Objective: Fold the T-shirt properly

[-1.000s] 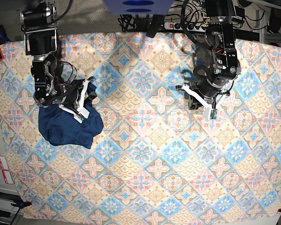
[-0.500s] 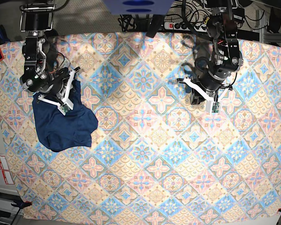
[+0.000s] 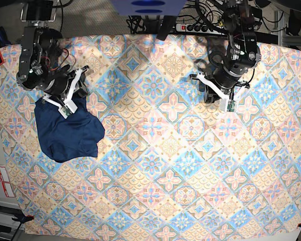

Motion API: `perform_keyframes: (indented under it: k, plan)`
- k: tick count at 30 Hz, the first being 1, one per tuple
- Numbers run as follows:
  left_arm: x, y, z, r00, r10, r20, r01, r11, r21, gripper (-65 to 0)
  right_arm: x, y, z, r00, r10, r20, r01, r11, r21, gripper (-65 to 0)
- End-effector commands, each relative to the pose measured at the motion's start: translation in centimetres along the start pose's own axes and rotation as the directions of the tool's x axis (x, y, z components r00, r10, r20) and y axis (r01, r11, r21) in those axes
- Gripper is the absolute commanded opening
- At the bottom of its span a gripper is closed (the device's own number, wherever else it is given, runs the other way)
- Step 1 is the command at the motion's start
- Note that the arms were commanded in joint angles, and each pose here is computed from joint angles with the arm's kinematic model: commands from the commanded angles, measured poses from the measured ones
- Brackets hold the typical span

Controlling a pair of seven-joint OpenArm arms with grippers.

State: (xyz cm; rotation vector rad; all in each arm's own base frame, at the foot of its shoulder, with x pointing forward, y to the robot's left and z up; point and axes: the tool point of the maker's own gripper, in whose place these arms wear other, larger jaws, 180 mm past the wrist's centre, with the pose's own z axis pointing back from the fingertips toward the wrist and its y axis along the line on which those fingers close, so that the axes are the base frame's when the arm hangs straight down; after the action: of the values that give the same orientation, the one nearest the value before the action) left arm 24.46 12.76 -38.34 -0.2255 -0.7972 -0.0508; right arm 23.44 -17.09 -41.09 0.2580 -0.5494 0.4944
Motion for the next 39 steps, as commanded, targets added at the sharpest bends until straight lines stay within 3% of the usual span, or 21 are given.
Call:
perform_keyframes:
  k: [1, 9, 18, 26, 32, 39]
  plan:
    - [1.6, -0.3, 0.7, 0.998, -0.011, 0.059, 0.012, 1.0, -0.007, -65.0, 0.1, -0.8, 0.7, 1.0, 0.016, -0.001, -0.016, 1.0, -0.021, -59.8]
    - [-0.6, -0.8, 2.9, 1.0, -0.017, 0.02, 0.017, 1.0, -0.004, -65.0, -1.0, -0.5, 2.6, 1.0, 0.014, 0.006, -0.013, 0.998, -0.057, -63.0]
    - [-4.7, 0.5, 5.8, 0.998, 0.012, -0.067, -0.008, 0.999, 0.052, -65.0, -8.9, -2.5, 7.7, 0.983, -0.169, -0.073, 0.151, 0.967, -0.204, -64.7]
    - [-9.6, 2.2, 8.8, 0.98, 0.049, -0.19, -0.027, 0.993, 0.116, -65.0, -14.5, -1.8, 12.1, 0.938, -0.336, -0.083, 0.311, 0.923, -0.227, -64.8]
    - [-13.9, 1.7, 11.5, 0.949, 0.076, -0.307, -0.04, 0.991, 0.124, -65.0, -20.7, 0.7, 13.8, 0.872, -0.442, -0.209, 0.384, 0.883, -0.269, -64.8]
    - [-19.0, 2.4, 13.3, 0.893, 0.1, -0.438, -0.045, 0.99, 0.135, -65.0, -29.6, 5.0, 12.1, 0.742, -0.563, -0.364, 0.469, 0.824, -0.318, -64.8]
